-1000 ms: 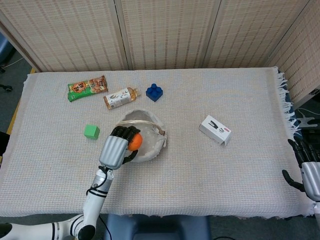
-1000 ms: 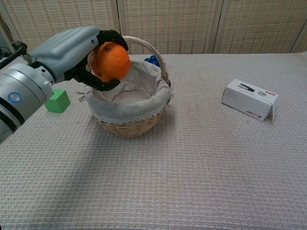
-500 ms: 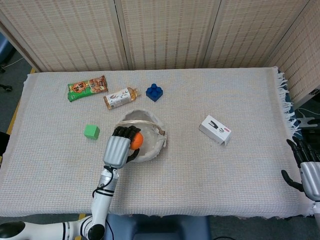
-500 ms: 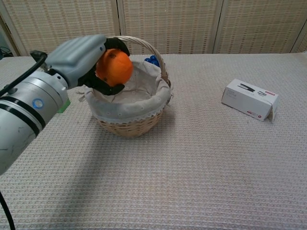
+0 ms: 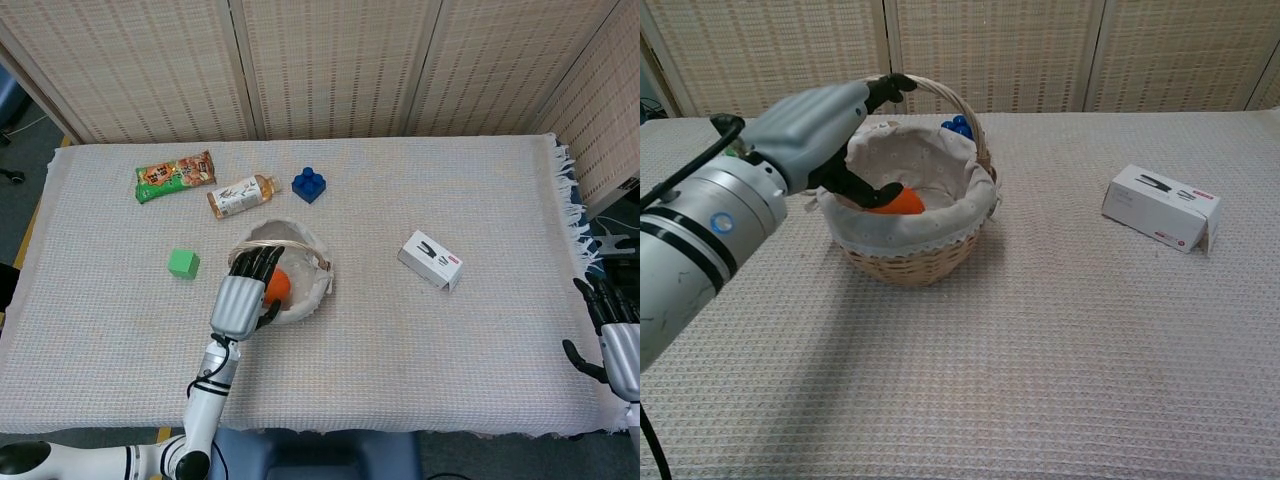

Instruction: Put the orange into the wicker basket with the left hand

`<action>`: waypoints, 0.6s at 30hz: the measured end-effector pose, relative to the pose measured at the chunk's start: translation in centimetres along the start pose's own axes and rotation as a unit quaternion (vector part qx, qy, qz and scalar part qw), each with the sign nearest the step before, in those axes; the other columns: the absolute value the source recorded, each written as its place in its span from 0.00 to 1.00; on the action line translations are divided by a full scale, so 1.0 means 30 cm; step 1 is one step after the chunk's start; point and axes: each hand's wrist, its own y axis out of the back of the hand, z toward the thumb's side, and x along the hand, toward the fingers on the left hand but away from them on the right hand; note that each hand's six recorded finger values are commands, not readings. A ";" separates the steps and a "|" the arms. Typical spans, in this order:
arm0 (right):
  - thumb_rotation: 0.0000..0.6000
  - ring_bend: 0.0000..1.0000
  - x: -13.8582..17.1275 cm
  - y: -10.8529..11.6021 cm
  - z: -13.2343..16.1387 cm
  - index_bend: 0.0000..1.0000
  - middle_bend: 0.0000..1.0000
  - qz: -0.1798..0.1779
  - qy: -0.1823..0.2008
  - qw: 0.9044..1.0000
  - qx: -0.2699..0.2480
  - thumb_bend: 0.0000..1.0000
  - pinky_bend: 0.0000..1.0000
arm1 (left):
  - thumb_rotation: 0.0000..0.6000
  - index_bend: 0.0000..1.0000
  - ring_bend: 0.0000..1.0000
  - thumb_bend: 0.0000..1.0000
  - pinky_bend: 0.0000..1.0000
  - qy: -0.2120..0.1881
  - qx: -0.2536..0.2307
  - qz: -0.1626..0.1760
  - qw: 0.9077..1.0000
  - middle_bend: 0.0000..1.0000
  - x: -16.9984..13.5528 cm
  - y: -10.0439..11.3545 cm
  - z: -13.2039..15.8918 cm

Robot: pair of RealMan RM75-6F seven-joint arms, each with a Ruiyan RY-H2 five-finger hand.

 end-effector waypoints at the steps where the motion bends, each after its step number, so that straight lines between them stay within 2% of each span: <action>1: 1.00 0.00 0.000 -0.001 0.000 0.00 0.00 0.000 0.000 1.000 0.000 0.22 0.14 | 1.00 0.00 0.05 0.29 0.14 -0.002 -0.001 0.000 1.000 0.00 -0.002 0.003 0.001; 7: 1.00 0.00 0.000 0.000 -0.001 0.00 0.00 0.001 0.000 1.000 0.000 0.22 0.14 | 1.00 0.00 0.05 0.29 0.14 -0.013 0.010 -0.001 1.000 0.00 -0.019 0.027 -0.017; 11: 1.00 0.00 -0.001 0.000 0.001 0.00 0.00 0.004 0.002 1.000 -0.002 0.22 0.14 | 1.00 0.00 0.05 0.30 0.14 -0.017 0.038 -0.011 0.999 0.01 -0.053 0.062 -0.080; 14: 1.00 0.00 -0.004 -0.007 0.005 0.00 0.00 0.007 0.004 1.000 0.000 0.22 0.14 | 1.00 0.00 0.05 0.31 0.14 -0.011 0.070 -0.024 0.997 0.01 -0.102 0.105 -0.175; 18: 1.00 0.00 -0.009 -0.021 0.013 0.00 0.00 0.013 0.005 1.000 0.009 0.22 0.14 | 1.00 0.01 0.05 0.34 0.14 0.005 0.130 -0.039 0.991 0.02 -0.213 0.194 -0.362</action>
